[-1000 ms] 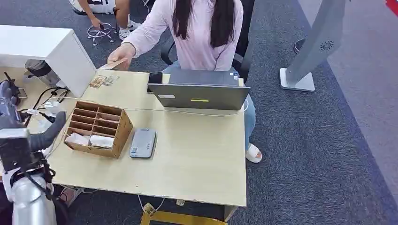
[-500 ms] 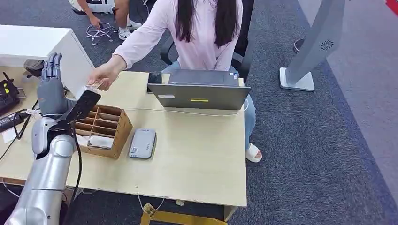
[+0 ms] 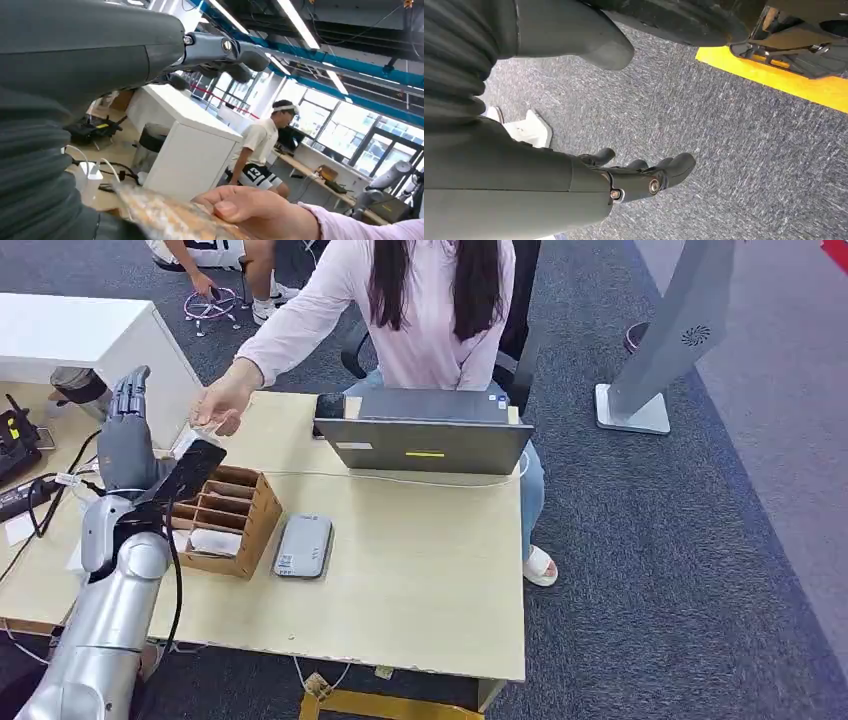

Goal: Pass the card to the sensor for recognition and then transmit it.

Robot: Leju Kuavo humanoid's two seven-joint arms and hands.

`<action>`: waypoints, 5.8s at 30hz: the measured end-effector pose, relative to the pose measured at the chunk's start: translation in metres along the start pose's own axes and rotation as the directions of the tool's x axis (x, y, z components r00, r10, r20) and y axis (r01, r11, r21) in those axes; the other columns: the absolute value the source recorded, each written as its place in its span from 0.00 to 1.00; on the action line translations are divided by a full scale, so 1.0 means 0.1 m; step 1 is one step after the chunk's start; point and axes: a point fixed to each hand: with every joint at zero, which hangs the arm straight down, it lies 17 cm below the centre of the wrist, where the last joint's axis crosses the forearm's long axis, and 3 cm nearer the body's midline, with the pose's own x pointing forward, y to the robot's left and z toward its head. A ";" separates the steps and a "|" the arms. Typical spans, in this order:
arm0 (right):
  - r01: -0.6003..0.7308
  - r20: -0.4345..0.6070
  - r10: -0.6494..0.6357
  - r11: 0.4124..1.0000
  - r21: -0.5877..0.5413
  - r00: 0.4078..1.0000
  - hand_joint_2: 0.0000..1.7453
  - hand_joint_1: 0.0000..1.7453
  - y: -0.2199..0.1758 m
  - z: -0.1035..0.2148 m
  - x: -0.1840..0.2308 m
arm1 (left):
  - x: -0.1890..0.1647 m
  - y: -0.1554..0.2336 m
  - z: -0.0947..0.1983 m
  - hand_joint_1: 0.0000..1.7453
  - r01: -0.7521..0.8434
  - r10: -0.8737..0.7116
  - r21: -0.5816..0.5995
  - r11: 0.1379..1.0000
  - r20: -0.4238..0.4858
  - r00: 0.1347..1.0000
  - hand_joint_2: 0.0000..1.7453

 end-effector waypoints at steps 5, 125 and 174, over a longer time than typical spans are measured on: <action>-0.003 0.000 0.003 1.000 -0.001 1.000 1.00 0.00 0.00 0.00 0.00 | 0.00 -0.04 0.04 1.00 -0.013 0.013 -0.007 1.000 0.004 1.000 1.00; -0.023 0.018 0.023 1.000 0.017 1.000 1.00 0.00 0.06 0.01 0.03 | 0.00 -1.84 1.40 1.00 0.308 -0.291 -0.606 0.733 0.130 0.948 1.00; -0.081 -0.001 0.081 0.997 0.000 0.997 1.00 0.00 0.00 0.00 0.04 | 0.96 -0.97 -0.62 0.00 0.302 -0.282 -0.150 0.941 0.144 0.949 1.00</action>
